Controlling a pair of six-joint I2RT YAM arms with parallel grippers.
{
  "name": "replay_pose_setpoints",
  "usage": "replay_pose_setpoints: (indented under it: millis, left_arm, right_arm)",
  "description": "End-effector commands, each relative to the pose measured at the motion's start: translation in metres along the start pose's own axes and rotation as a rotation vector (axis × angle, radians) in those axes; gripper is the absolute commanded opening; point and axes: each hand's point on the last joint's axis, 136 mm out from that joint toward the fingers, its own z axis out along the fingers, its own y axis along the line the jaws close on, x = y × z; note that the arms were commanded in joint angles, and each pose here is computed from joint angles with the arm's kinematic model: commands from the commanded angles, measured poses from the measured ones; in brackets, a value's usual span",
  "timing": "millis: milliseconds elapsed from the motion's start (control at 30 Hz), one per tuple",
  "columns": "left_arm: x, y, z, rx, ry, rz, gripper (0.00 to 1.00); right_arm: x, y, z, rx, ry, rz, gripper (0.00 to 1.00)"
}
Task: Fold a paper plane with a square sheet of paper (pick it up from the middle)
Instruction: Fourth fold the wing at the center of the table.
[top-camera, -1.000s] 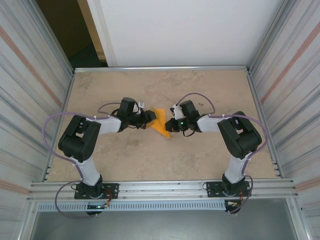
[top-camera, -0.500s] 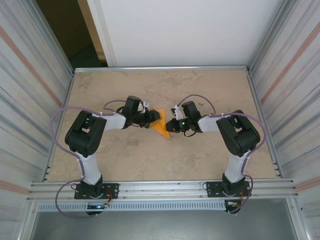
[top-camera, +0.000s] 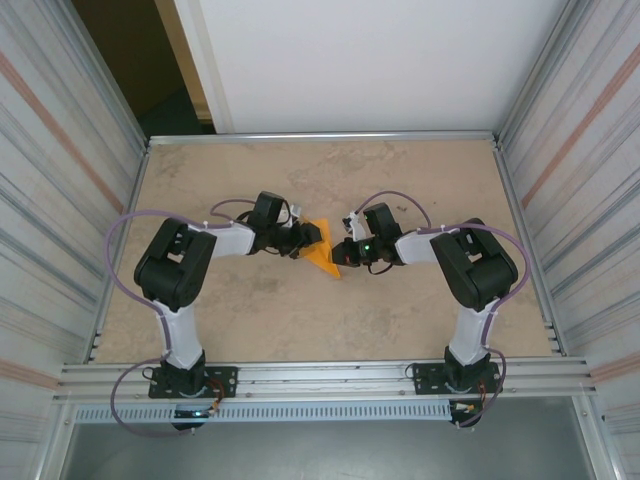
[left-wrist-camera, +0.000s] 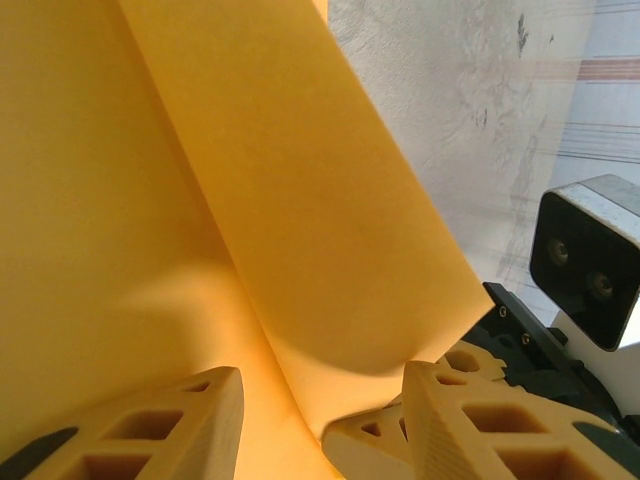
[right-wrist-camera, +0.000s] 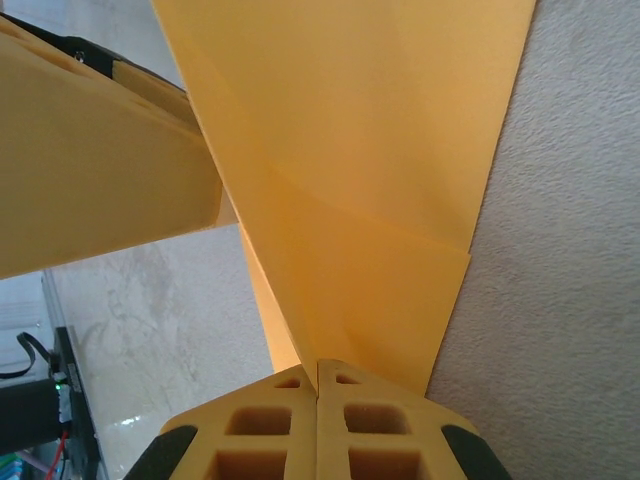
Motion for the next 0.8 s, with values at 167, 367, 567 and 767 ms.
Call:
replay_pose_setpoints:
  millis: [167,367,567,767]
  left_arm:
    - [0.005,0.014,0.010,-0.072,0.050,-0.015,0.47]
    - [0.012,0.033,0.011,-0.183,0.077,-0.046,0.47]
    - [0.023,0.060,0.013,-0.331,0.114,-0.083,0.49]
    - [0.029,0.074,0.014,-0.400,0.132,-0.102,0.48]
  right_arm:
    - [0.012,-0.011,0.003,0.008,0.040,0.054,0.03]
    - [0.014,-0.014,0.003,0.017,0.041,0.069,0.04]
    - [0.011,-0.010,0.000,0.011,0.031,0.075,0.11]
    - [0.010,0.000,-0.009,0.000,0.024,0.080,0.20]
